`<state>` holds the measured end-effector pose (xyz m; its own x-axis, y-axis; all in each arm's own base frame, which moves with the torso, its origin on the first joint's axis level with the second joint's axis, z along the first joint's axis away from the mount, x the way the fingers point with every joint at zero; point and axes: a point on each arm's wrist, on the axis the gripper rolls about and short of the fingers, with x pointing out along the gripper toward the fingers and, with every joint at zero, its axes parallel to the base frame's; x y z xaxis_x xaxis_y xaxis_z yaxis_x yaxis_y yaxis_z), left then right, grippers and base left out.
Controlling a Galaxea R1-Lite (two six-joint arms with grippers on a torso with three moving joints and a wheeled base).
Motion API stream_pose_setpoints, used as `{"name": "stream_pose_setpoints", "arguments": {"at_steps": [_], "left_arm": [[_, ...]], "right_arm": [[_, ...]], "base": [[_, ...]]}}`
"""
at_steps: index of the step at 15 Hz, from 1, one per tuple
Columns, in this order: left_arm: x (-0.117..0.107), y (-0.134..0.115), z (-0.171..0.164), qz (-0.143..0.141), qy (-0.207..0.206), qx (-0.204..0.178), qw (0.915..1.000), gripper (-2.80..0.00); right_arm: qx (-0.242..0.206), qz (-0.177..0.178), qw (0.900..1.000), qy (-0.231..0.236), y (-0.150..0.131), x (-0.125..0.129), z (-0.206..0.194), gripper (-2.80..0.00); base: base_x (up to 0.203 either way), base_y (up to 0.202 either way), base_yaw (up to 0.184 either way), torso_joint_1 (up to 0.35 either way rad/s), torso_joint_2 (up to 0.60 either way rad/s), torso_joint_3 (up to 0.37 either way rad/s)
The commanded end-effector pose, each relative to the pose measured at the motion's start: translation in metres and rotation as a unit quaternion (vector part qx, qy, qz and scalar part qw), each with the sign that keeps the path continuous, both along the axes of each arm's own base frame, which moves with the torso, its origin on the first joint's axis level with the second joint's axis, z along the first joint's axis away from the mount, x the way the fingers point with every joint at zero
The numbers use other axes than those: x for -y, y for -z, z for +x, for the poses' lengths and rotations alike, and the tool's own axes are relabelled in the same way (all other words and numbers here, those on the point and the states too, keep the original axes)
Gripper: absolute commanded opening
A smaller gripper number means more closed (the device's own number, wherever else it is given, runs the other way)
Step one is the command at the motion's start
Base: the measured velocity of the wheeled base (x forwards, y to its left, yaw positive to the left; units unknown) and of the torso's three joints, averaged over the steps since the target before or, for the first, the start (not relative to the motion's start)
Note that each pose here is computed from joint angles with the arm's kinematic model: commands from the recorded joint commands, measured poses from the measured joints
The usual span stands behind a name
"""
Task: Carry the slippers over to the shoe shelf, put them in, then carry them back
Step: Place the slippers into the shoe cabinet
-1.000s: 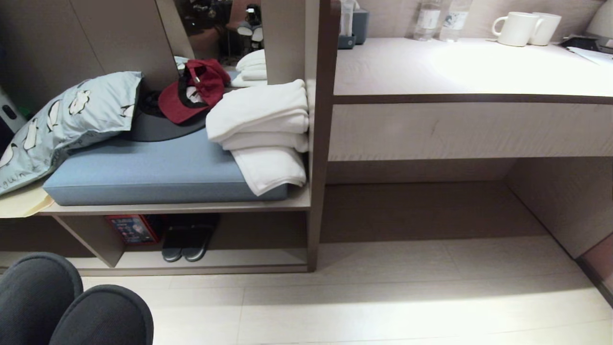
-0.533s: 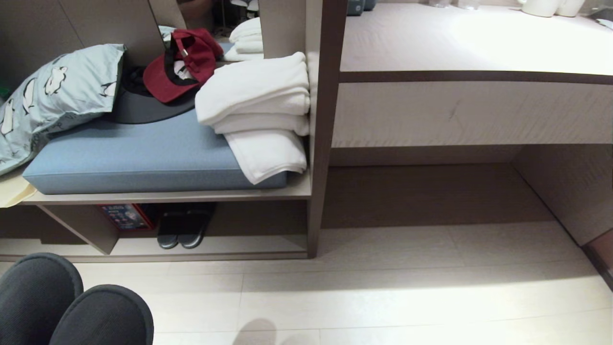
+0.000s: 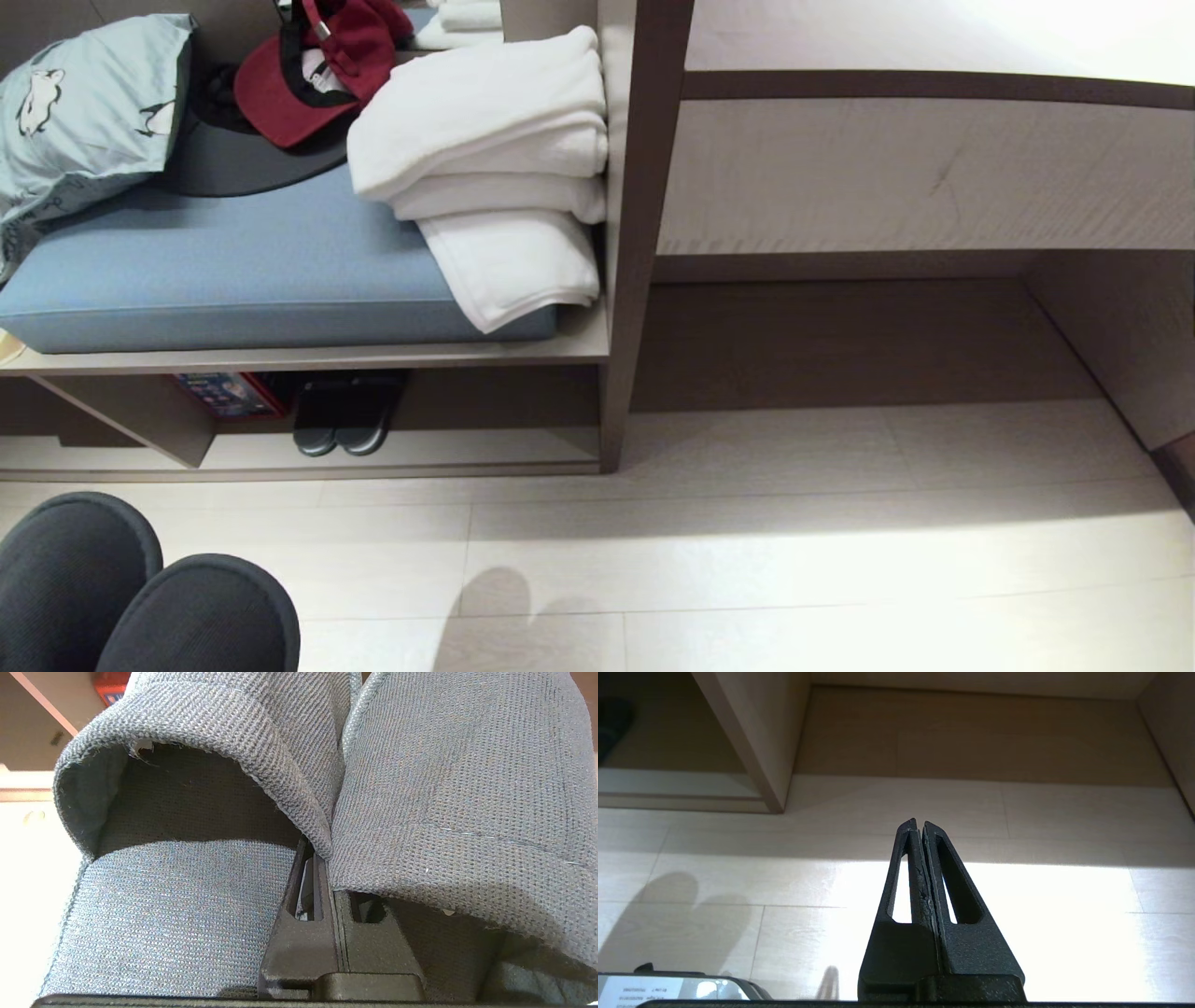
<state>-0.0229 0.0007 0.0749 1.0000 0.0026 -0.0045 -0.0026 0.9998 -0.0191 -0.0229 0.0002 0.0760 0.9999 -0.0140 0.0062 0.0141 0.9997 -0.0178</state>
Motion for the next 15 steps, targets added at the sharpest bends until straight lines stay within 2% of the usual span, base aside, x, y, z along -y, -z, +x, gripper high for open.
{"name": "stream_pose_setpoints", "arguments": {"at_steps": [1, 15], "left_arm": [[0.0, 0.0, 0.0, 0.0, 0.0, 0.0, 1.0, -2.8], [0.0, 0.0, 0.0, 0.0, 0.0, 0.0, 1.0, -2.8]], "right_arm": [[0.0, 0.0, 1.0, 0.0, 0.0119, 0.0, 0.0003, -2.8], [-0.001, 0.0, 1.0, 0.0, 0.012, 0.0, 0.0003, -2.8]], "base": [[0.0, 0.0, 0.0, 0.007, 0.0, -0.192], [0.0, 0.0, 0.0, 0.002, 0.0, -0.199]]}}
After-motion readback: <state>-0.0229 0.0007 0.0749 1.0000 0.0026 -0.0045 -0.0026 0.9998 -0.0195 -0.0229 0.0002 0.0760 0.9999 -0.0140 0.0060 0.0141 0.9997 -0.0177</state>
